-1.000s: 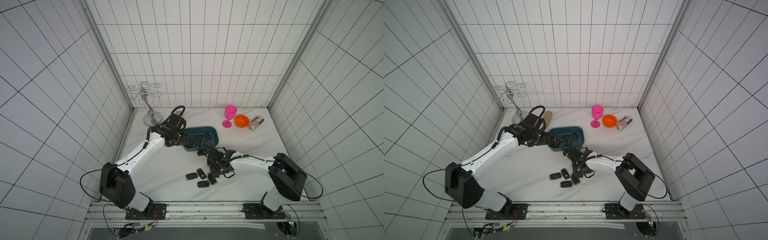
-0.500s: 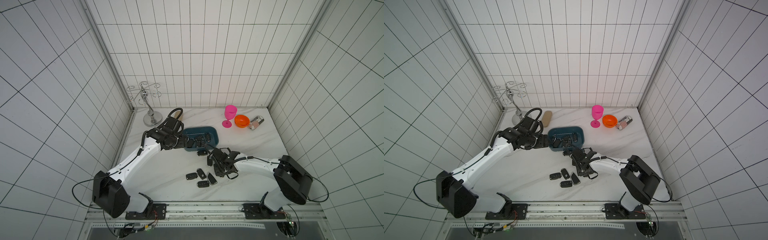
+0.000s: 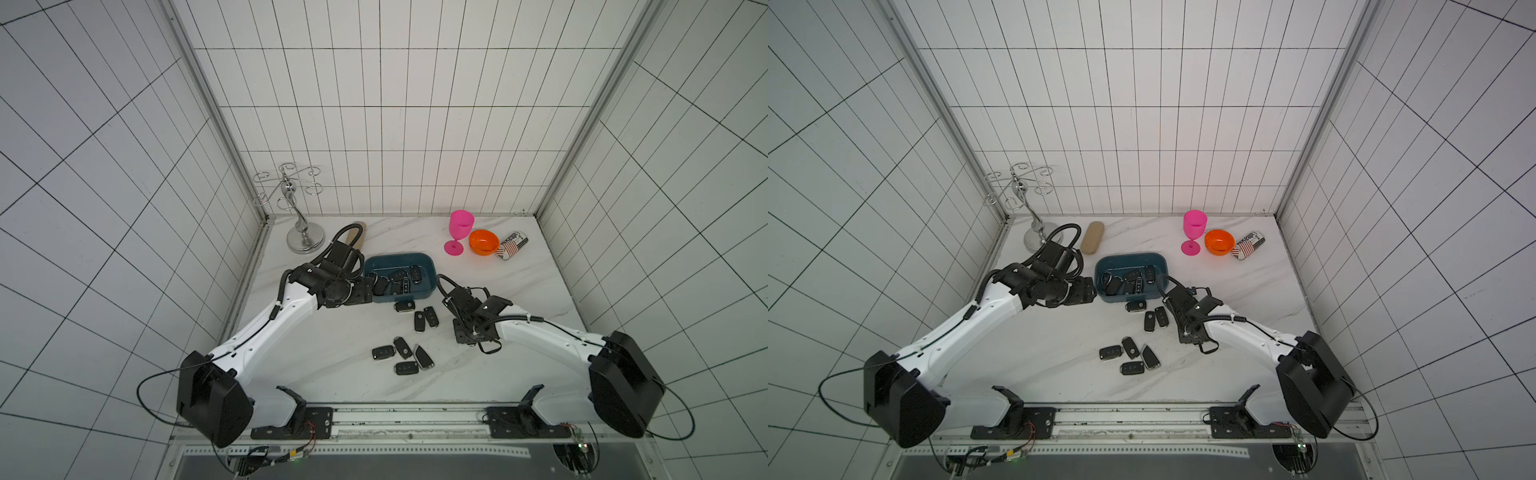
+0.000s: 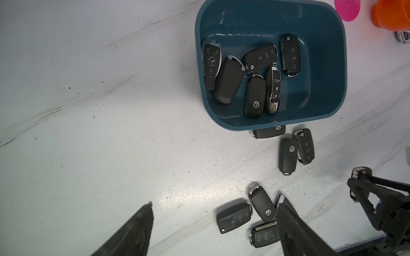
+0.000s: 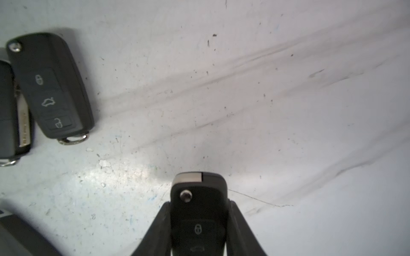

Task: Place the car key into the storage box
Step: Pick up the car key from the center of the board, then place the car key in the storage box.

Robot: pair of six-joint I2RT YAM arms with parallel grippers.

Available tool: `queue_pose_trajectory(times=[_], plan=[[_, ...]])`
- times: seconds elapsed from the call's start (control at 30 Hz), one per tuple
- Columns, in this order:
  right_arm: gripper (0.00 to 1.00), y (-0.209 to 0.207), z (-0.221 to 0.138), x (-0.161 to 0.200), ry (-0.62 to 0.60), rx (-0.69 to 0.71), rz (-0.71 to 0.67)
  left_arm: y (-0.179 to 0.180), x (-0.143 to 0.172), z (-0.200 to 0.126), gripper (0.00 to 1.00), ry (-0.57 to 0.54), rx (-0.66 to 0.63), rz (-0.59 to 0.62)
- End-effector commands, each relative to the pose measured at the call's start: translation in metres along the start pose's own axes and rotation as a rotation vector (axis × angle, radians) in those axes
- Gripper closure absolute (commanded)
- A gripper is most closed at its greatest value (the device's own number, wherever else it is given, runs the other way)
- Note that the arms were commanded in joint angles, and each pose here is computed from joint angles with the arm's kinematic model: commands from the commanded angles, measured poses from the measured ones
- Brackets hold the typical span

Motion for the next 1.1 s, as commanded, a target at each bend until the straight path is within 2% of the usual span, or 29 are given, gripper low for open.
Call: queue_pose_trajectory(times=[0.0,0.13,0.23,0.47,0.67,0.8,0.9,1.03,1.07], plan=[[0.82,-0.006,-0.037,-0.037,-0.075,0.023,-0.035,0.006,0.006,-0.002,0.16,-0.01,-0.003,0.006],[0.82,0.005,-0.065,-0.086,-0.14,-0.033,-0.085,0.013,0.02,0.001,0.16,-0.049,0.031,-0.012],[0.82,0.017,-0.073,-0.123,-0.158,-0.068,-0.142,0.013,0.036,0.004,0.17,-0.07,0.06,0.008],[0.8,0.048,-0.058,-0.187,-0.155,-0.132,-0.226,0.007,0.087,0.022,0.19,-0.08,0.059,0.165],[0.8,0.064,-0.039,-0.215,-0.153,-0.2,-0.247,0.011,0.12,0.049,0.23,-0.029,0.035,0.264],[0.8,0.066,-0.029,-0.227,-0.151,-0.218,-0.246,0.009,0.13,0.063,0.24,0.001,0.009,0.334],[0.79,0.064,-0.018,-0.233,-0.134,-0.241,-0.236,-0.002,0.141,0.067,0.26,-0.003,-0.002,0.494],[0.8,0.062,-0.002,-0.234,-0.1,-0.269,-0.217,-0.019,0.145,0.064,0.26,0.002,-0.021,0.624],[0.8,0.062,0.002,-0.234,-0.091,-0.27,-0.216,-0.022,0.144,0.063,0.25,-0.001,-0.032,0.626]])
Point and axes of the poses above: each gripper's point midway between its finger pads, its own z axis out along the fingers, its own y axis along the line the jaws close on, x = y × z, the point moved 7 cm from there along -z, back along the fingers, and after that the axes turned 15 degrees about -z, right-handed, at the moved point
